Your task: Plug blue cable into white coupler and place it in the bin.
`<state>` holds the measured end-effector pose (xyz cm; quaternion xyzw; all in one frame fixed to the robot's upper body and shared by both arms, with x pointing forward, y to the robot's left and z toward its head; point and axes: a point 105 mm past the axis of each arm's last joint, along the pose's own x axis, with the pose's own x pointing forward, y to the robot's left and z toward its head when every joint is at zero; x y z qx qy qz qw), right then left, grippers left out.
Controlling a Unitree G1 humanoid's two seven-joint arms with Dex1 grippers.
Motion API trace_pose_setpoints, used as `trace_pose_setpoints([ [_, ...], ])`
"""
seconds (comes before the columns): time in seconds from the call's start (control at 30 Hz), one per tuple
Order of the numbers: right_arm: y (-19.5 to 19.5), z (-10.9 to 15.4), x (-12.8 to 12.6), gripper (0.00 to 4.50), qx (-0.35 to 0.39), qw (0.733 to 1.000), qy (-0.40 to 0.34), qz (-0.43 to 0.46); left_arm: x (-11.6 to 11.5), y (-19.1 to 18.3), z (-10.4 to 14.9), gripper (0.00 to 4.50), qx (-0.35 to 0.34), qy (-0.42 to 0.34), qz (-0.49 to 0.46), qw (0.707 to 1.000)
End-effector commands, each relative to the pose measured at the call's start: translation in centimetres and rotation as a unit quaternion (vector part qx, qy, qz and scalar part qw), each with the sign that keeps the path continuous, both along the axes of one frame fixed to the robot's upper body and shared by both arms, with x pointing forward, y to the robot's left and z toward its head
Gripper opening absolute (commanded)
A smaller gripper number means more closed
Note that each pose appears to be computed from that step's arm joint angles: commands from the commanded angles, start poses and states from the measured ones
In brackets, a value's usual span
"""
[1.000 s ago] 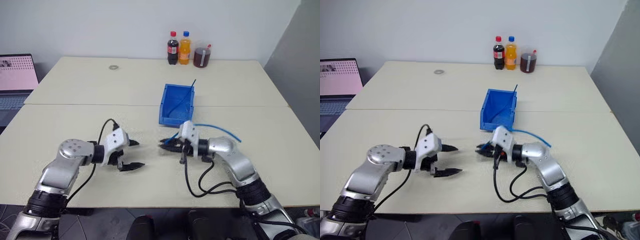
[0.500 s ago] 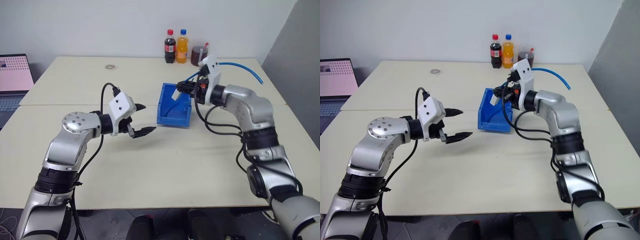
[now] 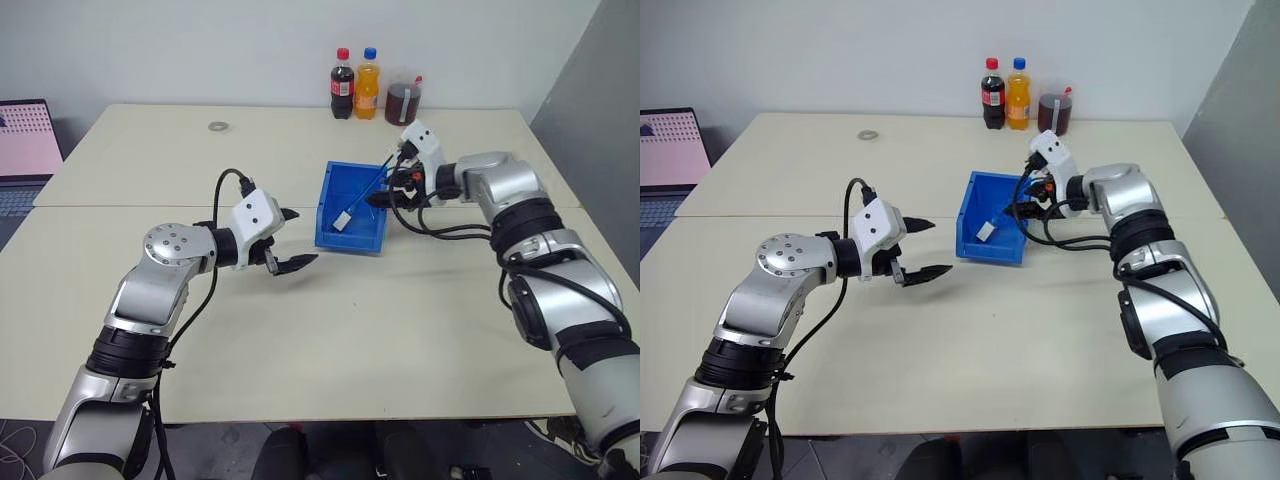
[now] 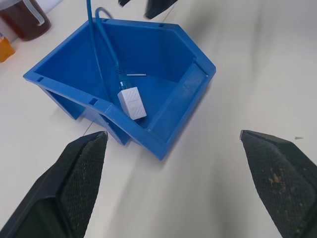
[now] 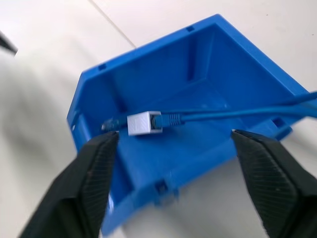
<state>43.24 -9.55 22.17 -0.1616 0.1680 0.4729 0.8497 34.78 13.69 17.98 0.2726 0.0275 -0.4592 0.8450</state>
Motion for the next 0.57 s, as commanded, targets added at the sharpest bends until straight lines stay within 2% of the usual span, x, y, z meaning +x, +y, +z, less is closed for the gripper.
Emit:
trace_pose_setpoints([
  [0.03, -1.0, 2.3, -1.5, 4.49, -0.013, 0.998, -0.044, 0.044, 0.7, 1.1, 1.6, 4.5, -0.016, -0.023, 0.031, 0.999],
  [0.1, -1.9, 2.6, -2.5, 4.49, -0.016, 0.995, -0.076, 0.055, 1.1, 2.3, 1.9, 4.5, -0.023, -0.026, 0.061, 0.998],
  [0.2, -3.5, 2.9, -4.7, 4.49, 0.025, 0.991, -0.131, 0.024, 1.5, 5.1, 2.4, 4.5, -0.039, -0.029, 0.128, 0.991],
  [0.4, -6.8, 1.0, -9.1, 4.49, 0.073, 0.988, -0.122, -0.055, 1.3, 9.3, 3.6, 4.5, -0.053, -0.03, 0.207, 0.976],
  [0.57, -7.6, 1.3, -10.3, 4.49, 0.091, 0.984, -0.123, -0.091, 1.2, 9.8, 4.4, 4.5, -0.079, -0.018, 0.209, 0.975],
])
